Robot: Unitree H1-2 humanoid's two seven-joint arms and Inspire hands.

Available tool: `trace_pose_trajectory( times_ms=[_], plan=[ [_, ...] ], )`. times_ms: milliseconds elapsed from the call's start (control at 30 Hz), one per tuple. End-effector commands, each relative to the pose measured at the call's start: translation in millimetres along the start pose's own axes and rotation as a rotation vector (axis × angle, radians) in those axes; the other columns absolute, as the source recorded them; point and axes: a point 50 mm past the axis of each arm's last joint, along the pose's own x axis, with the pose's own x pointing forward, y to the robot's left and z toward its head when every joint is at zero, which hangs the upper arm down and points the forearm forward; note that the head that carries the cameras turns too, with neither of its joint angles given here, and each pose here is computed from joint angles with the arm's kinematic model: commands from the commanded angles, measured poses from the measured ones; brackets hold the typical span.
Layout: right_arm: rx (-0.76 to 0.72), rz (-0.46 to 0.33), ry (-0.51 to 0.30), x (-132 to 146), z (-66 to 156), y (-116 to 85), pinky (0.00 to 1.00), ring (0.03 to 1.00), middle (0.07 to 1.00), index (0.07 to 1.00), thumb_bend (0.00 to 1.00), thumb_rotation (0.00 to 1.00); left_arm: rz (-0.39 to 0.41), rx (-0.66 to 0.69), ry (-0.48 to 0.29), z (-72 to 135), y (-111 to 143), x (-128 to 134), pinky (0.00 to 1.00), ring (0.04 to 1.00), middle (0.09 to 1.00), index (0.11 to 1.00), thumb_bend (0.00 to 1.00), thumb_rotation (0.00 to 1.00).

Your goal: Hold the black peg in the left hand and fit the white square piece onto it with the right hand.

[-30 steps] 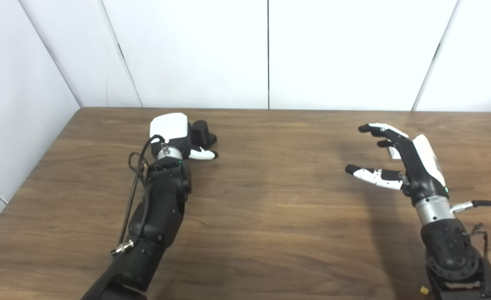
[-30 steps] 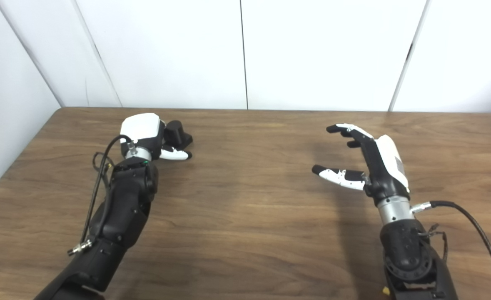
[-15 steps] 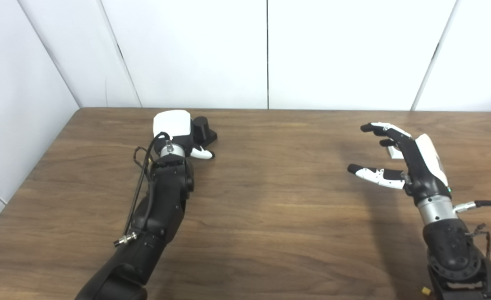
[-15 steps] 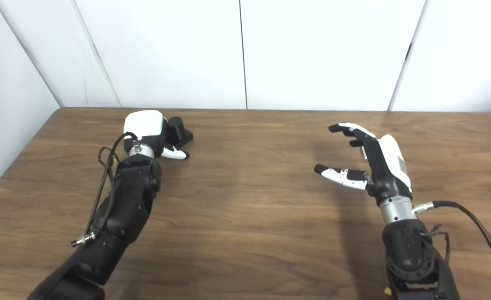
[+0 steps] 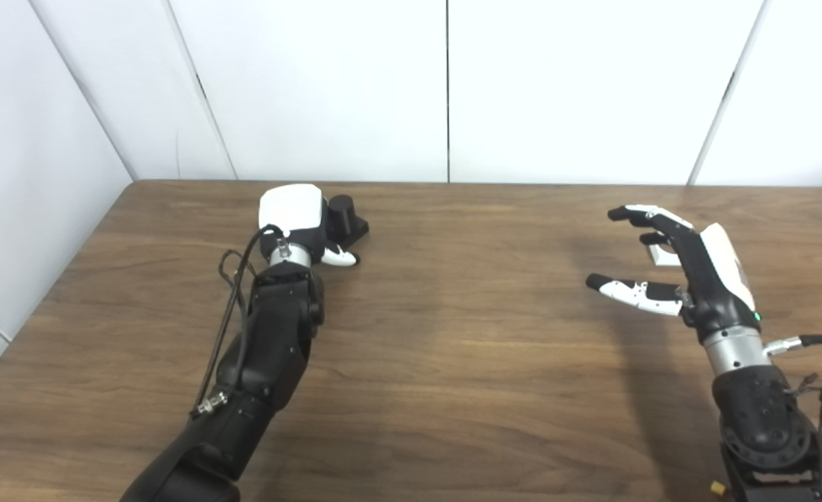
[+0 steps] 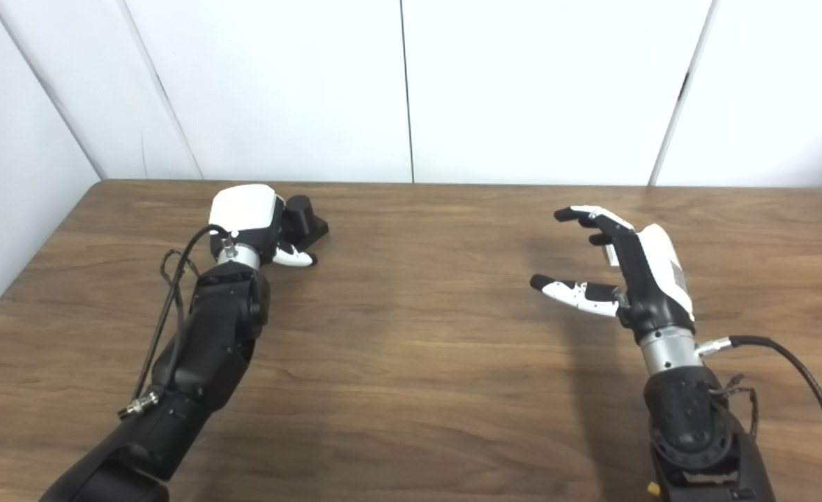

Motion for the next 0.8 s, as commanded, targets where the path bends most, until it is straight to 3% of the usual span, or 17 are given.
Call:
trace_pose_trajectory(
  times_ms=[0, 67, 100, 133, 200, 767],
  plan=[
    [-0.002, -0.053, -0.082, 13.1, 17.5, -12.2, 0.73, 0.804, 0.803, 0.718, 0.72, 0.20, 0.048, -0.010, 0.006, -7.2, 10.2, 2.6, 0.70, 0.824, 0.810, 0.548, 0.79, 0.35],
    [0.000, -0.052, -0.082, 13.0, 18.4, -11.8, 0.73, 0.804, 0.805, 0.717, 0.72, 0.20, 0.066, -0.037, 0.000, -7.8, 10.3, -0.6, 0.69, 0.800, 0.794, 0.525, 0.79, 0.30],
    [0.001, -0.052, -0.081, 12.9, 18.8, -11.7, 0.73, 0.804, 0.806, 0.717, 0.71, 0.19, 0.071, -0.044, -0.003, -7.9, 10.2, -1.6, 0.69, 0.794, 0.792, 0.507, 0.66, 0.20],
    [0.003, -0.051, -0.082, 12.8, 19.2, -11.8, 0.73, 0.804, 0.807, 0.717, 0.71, 0.19, 0.077, -0.056, -0.006, -8.3, 10.0, -3.0, 0.69, 0.790, 0.791, 0.498, 0.59, 0.14],
    [0.005, -0.052, -0.083, 12.6, 19.5, -12.1, 0.74, 0.806, 0.806, 0.717, 0.71, 0.18, 0.097, -0.076, -0.017, -9.2, 8.8, -5.3, 0.67, 0.773, 0.778, 0.487, 0.54, 0.09],
    [-0.006, -0.047, -0.076, 10.4, 17.0, -16.3, 0.74, 0.812, 0.812, 0.724, 0.71, 0.22, 0.097, -0.158, -0.058, -7.5, 0.8, -14.8, 0.67, 0.754, 0.772, 0.484, 0.52, 0.06]
  ],
)
